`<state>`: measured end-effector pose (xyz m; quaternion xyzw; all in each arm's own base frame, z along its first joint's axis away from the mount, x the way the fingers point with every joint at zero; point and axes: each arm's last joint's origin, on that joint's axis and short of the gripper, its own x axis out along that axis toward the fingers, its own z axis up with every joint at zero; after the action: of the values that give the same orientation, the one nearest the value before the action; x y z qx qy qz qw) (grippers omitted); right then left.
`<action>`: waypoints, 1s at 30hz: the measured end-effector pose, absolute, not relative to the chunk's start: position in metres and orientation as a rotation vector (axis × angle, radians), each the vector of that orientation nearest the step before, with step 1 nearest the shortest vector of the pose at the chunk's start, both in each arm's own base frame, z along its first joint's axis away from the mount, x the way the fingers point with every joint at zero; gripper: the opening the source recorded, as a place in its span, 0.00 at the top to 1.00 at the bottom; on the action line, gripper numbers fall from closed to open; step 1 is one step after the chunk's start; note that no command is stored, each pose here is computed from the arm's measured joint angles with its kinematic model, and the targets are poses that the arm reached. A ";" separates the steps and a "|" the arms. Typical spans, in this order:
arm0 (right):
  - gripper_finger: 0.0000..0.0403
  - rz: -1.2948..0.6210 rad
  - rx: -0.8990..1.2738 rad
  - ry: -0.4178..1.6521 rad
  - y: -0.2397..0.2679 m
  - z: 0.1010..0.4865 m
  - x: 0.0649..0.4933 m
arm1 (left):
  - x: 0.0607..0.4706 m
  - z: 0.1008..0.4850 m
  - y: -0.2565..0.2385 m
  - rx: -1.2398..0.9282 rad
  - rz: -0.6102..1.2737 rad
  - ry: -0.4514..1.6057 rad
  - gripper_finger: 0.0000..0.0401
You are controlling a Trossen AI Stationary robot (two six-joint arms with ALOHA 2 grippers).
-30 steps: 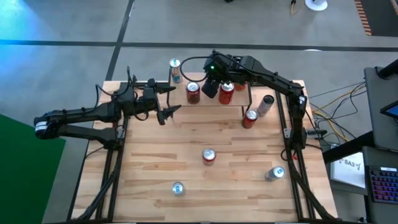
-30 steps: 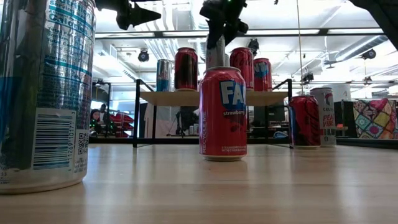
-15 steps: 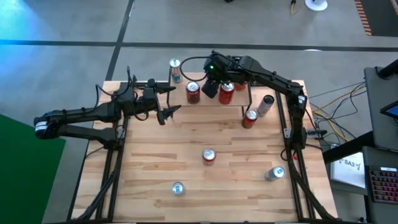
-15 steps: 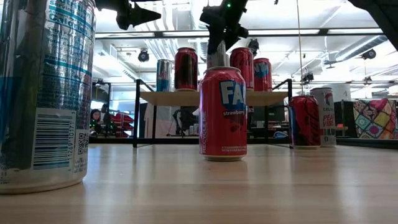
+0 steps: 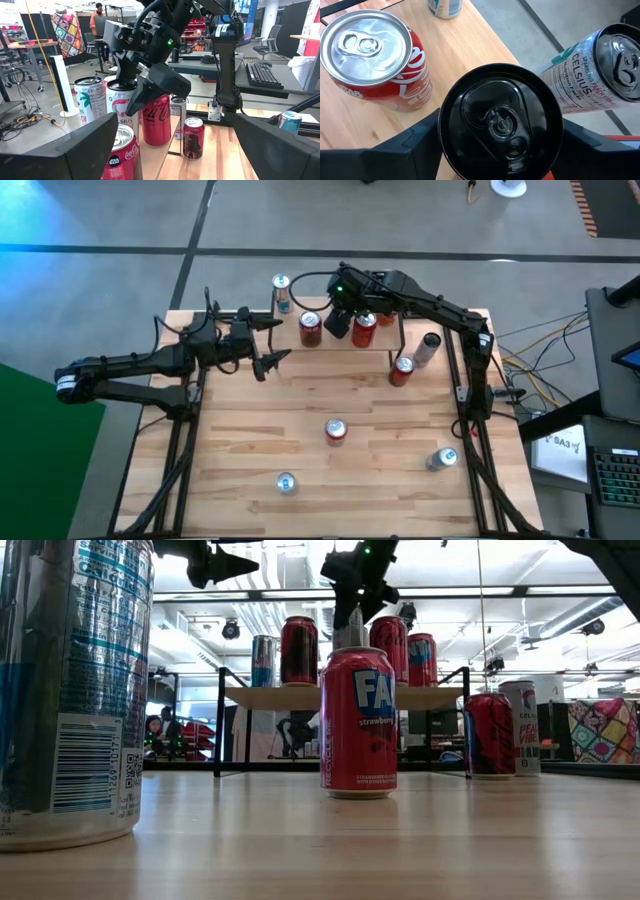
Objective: Place canned beverage on shelf
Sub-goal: Put the white pink soda can on the shelf
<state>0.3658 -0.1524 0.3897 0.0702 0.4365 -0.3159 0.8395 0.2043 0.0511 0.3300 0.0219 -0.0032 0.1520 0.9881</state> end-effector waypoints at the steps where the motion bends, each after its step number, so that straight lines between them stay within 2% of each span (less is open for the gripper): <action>1: 0.31 -0.668 0.148 0.924 -0.152 0.390 0.366 | 0.204 0.330 0.051 0.044 0.305 -0.006 0.05; 10: 0.23 -0.676 0.155 0.913 -0.152 0.391 0.366 | 0.204 0.330 0.051 0.044 0.305 -0.006 0.05; 30: 0.20 -0.671 0.145 0.865 -0.152 0.401 0.364 | 0.204 0.329 0.051 0.043 0.305 0.002 0.05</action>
<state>0.3644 -0.1519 0.4011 0.0691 0.4110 -0.3185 0.8514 0.2043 0.0511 0.3291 0.0216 0.0009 0.1518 0.9882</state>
